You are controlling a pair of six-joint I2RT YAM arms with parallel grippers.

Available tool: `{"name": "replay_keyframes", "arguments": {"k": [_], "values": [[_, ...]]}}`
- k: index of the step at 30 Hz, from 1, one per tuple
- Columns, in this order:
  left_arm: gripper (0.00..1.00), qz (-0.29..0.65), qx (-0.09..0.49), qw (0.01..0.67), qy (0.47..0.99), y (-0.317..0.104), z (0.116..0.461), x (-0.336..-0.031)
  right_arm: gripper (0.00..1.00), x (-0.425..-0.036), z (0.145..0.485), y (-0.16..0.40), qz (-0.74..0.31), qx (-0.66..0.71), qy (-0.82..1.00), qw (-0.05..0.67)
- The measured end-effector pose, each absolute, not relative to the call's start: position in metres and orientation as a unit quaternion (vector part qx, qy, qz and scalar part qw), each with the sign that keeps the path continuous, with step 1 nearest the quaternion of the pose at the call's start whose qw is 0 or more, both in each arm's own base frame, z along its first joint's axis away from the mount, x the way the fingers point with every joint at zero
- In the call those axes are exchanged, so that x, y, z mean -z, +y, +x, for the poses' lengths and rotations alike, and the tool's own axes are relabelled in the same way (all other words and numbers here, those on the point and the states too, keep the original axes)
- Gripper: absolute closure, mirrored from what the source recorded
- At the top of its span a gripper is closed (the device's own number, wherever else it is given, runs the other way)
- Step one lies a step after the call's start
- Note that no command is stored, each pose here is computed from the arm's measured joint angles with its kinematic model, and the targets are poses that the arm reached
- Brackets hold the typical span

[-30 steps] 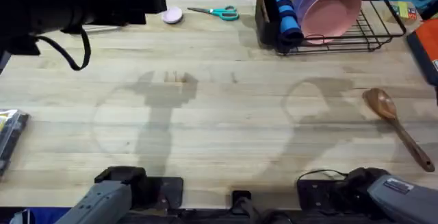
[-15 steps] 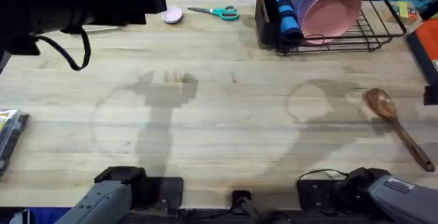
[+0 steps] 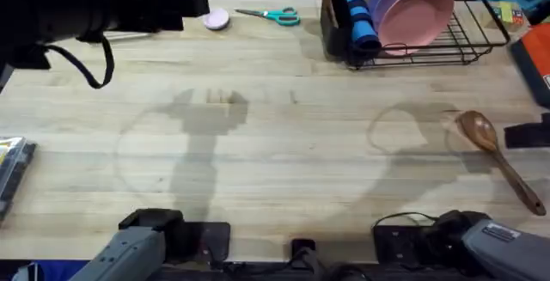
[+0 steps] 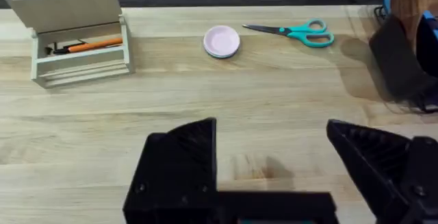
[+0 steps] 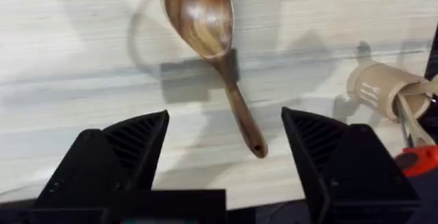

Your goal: Pick up the spoon on the table one by one and put them onto the rack

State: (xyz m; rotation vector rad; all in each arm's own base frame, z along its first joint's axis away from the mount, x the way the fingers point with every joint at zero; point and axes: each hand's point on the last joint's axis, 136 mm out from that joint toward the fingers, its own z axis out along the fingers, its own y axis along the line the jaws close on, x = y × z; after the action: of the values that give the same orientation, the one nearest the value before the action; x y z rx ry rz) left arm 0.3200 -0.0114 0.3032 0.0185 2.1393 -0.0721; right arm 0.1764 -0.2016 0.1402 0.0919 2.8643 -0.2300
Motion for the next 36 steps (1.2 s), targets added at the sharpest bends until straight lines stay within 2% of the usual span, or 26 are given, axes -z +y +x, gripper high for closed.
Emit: {"name": "replay_keyframes", "arguments": {"k": [7, 16, 28, 31, 36], "values": [[0.007, 0.008, 0.030, 0.480, 0.877, -0.011, 0.320, -0.303, 0.009, -0.111, 0.174, -0.205, 0.029, 0.083, 0.987, 0.132], [0.008, 0.008, 0.030, 0.480, 0.877, -0.011, 0.320, -0.303, 0.010, -0.061, 0.175, -0.211, 0.028, 0.037, 0.995, 0.083], [0.007, 0.008, 0.030, 0.480, 0.877, -0.011, 0.320, -0.303, 0.010, -0.035, 0.179, -0.218, 0.029, 0.020, 0.997, 0.069], [0.007, 0.008, 0.030, 0.480, 0.877, -0.011, 0.320, -0.303, 0.058, -0.035, 0.180, -0.219, 0.028, 0.019, 0.997, 0.067], [0.007, 0.008, 0.030, 0.480, 0.877, -0.011, 0.320, -0.303, 0.274, -0.035, 0.182, -0.222, 0.028, 0.021, 0.997, 0.069]]}}
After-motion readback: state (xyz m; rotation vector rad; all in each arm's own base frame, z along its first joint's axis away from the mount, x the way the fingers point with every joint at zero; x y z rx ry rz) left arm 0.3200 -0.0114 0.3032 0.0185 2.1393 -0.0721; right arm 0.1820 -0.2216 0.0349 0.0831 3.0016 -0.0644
